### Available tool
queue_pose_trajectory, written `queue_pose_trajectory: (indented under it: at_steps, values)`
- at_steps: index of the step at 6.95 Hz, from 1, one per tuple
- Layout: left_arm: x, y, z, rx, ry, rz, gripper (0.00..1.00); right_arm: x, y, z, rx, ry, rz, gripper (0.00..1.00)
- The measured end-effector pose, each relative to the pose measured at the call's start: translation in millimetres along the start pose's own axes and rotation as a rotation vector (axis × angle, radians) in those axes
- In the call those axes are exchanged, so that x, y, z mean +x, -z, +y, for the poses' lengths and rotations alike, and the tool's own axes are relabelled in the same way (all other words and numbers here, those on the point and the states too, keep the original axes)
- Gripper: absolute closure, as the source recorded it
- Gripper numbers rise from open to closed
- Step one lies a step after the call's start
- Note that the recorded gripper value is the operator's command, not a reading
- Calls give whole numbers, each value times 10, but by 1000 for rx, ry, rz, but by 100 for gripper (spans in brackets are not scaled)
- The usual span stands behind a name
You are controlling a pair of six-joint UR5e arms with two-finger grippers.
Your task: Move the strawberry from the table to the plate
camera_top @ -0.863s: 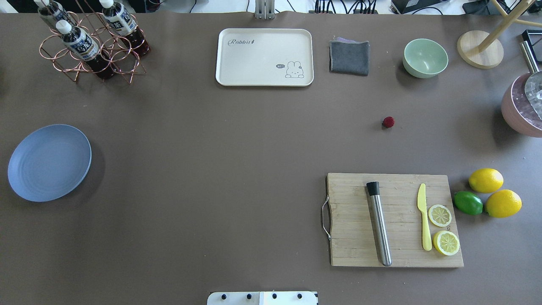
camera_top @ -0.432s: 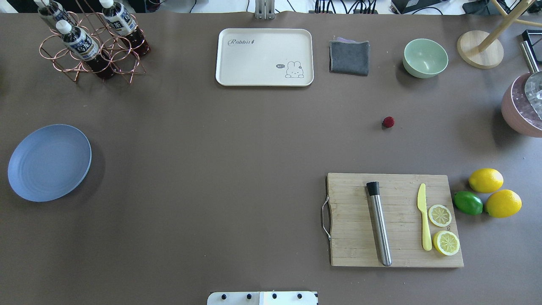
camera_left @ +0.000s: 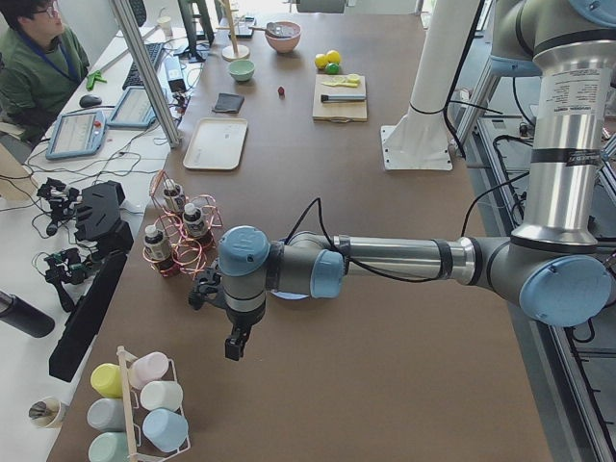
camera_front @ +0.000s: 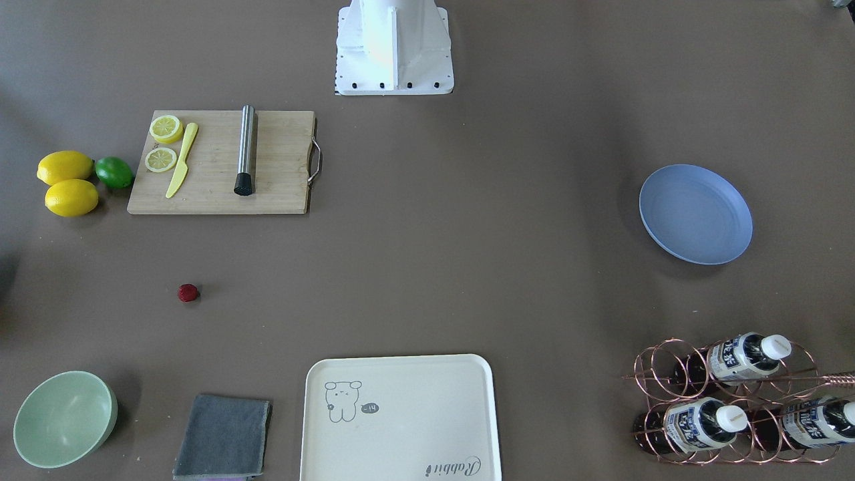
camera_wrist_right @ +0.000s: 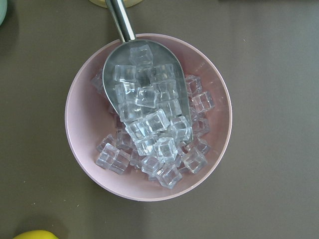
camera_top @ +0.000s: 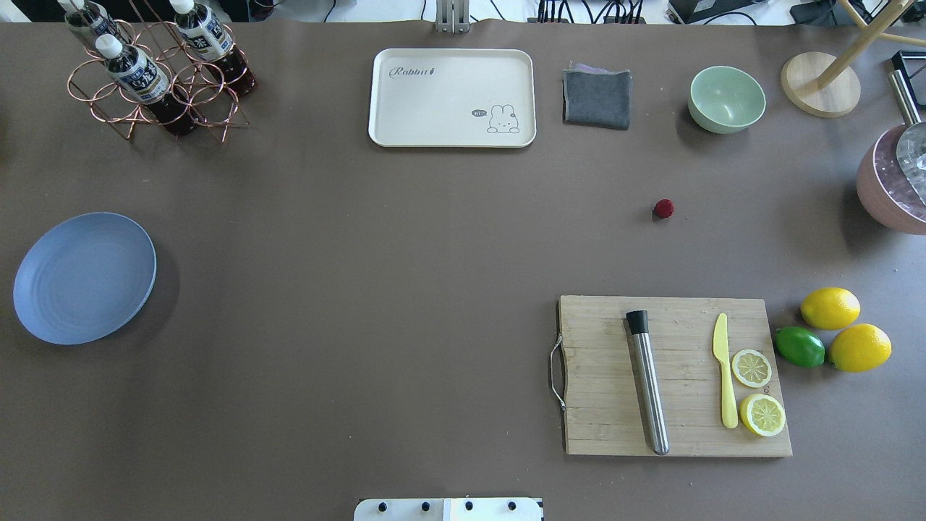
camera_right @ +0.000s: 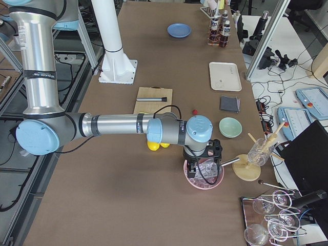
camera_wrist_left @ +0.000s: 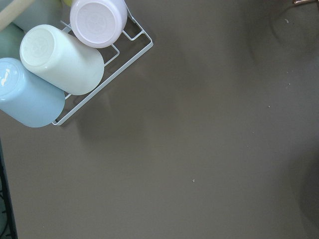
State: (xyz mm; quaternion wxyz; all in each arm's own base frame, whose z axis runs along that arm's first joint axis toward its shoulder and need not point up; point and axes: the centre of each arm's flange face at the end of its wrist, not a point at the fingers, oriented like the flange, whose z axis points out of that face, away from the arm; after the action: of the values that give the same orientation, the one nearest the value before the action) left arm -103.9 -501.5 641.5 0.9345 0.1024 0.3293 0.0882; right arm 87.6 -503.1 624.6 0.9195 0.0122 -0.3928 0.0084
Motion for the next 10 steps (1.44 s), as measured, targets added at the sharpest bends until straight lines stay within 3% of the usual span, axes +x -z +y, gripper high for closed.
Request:
queue_pose_trajectory:
  at_steps: [10]
  values:
    - [19,74,-52,16,-7,-6,2,-27,180,-14,35,3,-2,0]
